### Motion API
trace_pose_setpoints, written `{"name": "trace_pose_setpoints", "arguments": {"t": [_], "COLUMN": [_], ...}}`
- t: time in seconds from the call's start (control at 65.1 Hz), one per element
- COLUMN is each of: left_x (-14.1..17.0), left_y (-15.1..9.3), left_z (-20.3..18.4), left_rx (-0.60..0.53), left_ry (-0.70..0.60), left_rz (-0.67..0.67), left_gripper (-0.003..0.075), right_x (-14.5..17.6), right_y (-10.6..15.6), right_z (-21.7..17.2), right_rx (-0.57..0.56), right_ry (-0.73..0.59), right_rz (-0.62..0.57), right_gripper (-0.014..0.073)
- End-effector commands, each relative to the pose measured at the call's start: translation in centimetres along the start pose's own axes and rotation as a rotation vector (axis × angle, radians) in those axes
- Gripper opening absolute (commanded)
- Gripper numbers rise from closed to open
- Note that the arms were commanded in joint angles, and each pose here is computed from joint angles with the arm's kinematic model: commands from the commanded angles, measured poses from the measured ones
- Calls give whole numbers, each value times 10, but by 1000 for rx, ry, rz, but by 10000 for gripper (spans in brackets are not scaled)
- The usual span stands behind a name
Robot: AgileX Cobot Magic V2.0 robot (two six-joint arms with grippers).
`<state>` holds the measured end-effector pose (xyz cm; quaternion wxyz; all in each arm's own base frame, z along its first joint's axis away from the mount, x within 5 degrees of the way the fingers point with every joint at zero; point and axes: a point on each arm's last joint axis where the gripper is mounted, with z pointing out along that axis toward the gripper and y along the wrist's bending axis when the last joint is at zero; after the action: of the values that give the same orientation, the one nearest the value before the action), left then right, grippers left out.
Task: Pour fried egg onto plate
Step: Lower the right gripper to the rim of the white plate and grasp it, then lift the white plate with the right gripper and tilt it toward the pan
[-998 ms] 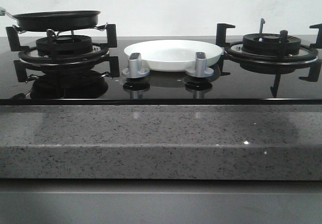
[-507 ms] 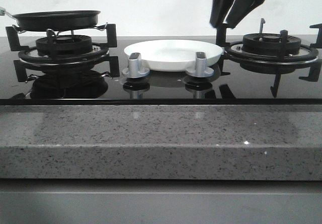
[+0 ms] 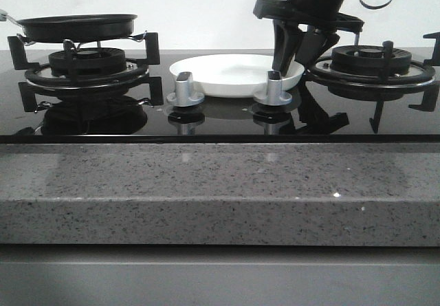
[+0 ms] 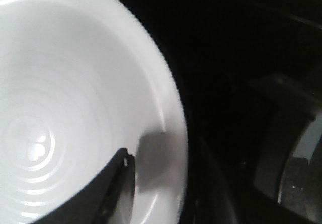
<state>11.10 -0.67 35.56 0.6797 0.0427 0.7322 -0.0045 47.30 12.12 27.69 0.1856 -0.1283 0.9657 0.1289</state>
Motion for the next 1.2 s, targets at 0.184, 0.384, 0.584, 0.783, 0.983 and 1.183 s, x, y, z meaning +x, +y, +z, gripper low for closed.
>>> {"name": "trace_pose_setpoints", "arguments": {"t": [0.184,0.384,0.584,0.783,0.983,1.183], "left_x": [-18,-18,-18,-18,-18,-18], "left_y": [2,2,2,2,2,2], "left_z": [-1,-1,-1,-1,-1,-1], "left_rx": [-12,-12,-12,-12,-12,-12], "left_ry": [-110,-110,-110,-110,-110,-110], "left_rz": [-12,-12,-12,-12,-12,-12], "left_gripper": [672,672,672,672,672,672], "right_x": [-6,-7,-12,-17,-15,-4], "right_y": [12,12,15,20,22,28], "right_z": [-39,-47,-75,-94,-111,-141], "right_rx": [-22,-22,-70,-229,-221,-160], "right_ry": [-83,-88,-131,-194,-226,-255], "right_rz": [-26,-17,29,69,44,8], "right_gripper": [-6,-63,-63,-63,-64,-64]}}
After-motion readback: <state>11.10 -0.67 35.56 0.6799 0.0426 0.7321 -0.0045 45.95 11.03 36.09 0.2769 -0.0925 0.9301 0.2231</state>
